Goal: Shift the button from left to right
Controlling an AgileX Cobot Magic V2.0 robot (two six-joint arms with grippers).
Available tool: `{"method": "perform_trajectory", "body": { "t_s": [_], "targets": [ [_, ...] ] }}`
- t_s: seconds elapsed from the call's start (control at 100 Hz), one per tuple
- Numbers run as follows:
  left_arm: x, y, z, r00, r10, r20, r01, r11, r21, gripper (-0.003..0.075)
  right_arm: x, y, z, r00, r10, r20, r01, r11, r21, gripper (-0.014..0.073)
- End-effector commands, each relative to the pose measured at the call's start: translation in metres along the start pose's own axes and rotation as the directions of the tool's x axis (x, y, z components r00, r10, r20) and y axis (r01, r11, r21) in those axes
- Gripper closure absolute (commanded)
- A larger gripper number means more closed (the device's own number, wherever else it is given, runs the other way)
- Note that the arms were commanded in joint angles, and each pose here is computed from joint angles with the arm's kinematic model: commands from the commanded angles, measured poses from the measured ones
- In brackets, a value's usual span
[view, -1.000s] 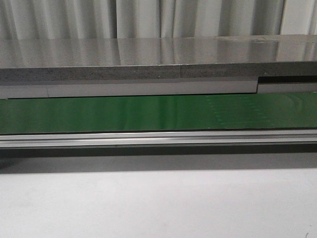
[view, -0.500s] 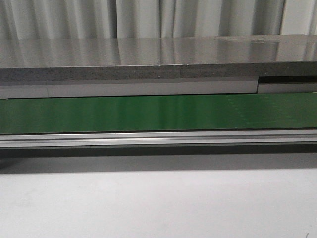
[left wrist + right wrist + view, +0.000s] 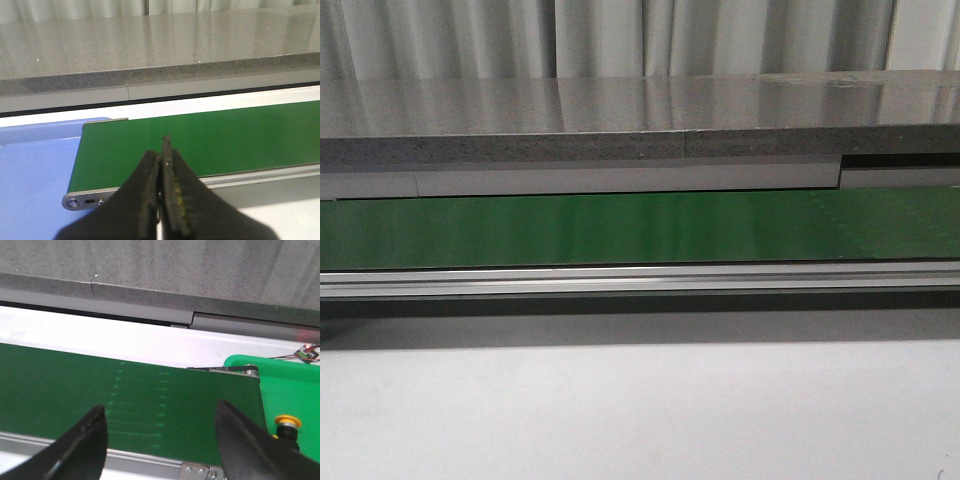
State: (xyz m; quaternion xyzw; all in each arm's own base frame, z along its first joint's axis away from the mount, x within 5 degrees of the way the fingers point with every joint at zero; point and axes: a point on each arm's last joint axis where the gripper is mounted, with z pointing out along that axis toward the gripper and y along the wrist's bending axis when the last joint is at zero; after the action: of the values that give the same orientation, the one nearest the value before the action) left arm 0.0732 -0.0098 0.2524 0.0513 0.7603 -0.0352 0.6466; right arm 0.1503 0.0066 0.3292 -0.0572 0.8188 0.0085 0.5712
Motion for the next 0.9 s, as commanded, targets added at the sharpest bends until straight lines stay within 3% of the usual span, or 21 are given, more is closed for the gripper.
{"method": "perform_trajectory", "body": {
  "t_s": [0.0,0.32,0.7,0.89],
  "targets": [
    [-0.016,0.001,-0.002,0.995,-0.010,0.097,0.011,1.000,-0.006,0.0741,-0.001,0.001,-0.020,0.991,0.006,0.133,-0.009,1.000,0.021,0.0119],
    [-0.016,0.001,-0.002,0.995,-0.010,0.097,0.011,1.000,-0.006,0.0741,0.041,0.008,-0.057,0.972,0.011,0.234,-0.016,1.000,0.019,0.0146],
    [-0.016,0.001,-0.002,0.995,-0.010,0.097,0.011,1.000,-0.006,0.0741,0.043,0.009,-0.060,0.971,0.009,0.238,-0.014,1.000,0.017,0.0671],
    [-0.016,0.001,-0.002,0.995,-0.010,0.097,0.011,1.000,-0.006,0.0741,0.043,0.009,-0.060,0.971,0.009,0.238,-0.014,1.000,0.017,0.0663]
  ]
}}
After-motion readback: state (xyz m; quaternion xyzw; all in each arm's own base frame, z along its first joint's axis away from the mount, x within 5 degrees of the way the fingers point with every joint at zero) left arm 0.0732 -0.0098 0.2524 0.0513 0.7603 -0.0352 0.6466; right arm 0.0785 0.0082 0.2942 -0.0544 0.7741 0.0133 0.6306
